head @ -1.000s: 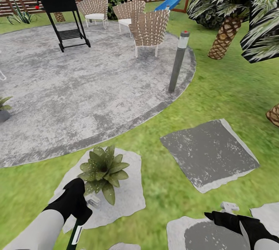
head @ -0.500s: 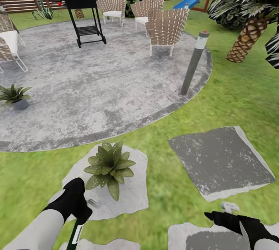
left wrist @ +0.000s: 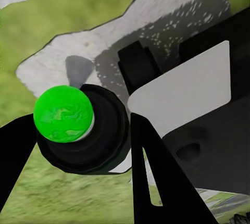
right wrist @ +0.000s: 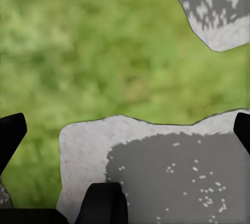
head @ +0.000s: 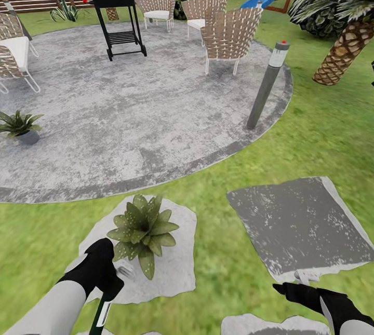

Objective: Pick up the pesticide atomizer in the garden and spray insectifuge to fully cover both potted plants in the garden.

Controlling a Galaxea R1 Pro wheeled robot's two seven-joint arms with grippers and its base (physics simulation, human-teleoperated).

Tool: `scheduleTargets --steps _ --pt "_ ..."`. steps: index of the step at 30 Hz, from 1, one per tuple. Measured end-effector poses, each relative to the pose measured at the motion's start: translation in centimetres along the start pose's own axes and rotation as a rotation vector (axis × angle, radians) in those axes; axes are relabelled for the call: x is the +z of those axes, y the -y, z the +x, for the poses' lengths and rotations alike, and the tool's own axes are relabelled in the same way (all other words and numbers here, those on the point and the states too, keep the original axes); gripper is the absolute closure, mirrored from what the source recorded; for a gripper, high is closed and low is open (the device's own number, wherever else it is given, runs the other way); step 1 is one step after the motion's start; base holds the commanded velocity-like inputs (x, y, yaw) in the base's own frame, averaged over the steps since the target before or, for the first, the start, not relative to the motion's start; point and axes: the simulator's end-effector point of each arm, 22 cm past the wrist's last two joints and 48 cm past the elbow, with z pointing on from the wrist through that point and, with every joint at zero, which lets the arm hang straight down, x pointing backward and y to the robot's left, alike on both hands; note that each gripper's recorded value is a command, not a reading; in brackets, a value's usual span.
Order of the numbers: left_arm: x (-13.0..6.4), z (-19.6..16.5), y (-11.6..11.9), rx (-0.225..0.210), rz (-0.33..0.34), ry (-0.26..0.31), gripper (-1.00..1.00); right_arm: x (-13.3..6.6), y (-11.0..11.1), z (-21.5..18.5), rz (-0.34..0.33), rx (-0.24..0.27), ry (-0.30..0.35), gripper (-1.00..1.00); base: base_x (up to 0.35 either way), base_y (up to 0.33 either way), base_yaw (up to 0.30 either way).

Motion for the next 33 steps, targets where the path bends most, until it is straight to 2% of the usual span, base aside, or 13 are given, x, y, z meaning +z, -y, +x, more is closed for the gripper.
scheduleTargets --steps 10,18,29,33 --pt "0.3 0.1 0.1 0.002 0.003 -0.005 1.0 0.0 0.2 0.0 -0.002 0.001 -0.002 -1.0 0.151 -0.155 0.081" --pt "0.4 0.1 0.2 0.003 0.004 -0.009 1.0 0.1 0.2 0.2 0.0 0.0 -0.006 -1.0 0.022 -0.021 0.042" --pt "0.6 0.1 0.1 -0.001 0.007 -0.011 1.0 0.2 0.4 0.5 0.007 0.001 -0.012 -1.0 0.0 0.0 0.212" --pt "-0.5 -1.2 -0.6 0.0 -0.017 0.031 1.0 0.3 0.5 0.6 0.008 0.001 -0.014 -1.0 0.0 0.0 0.225"
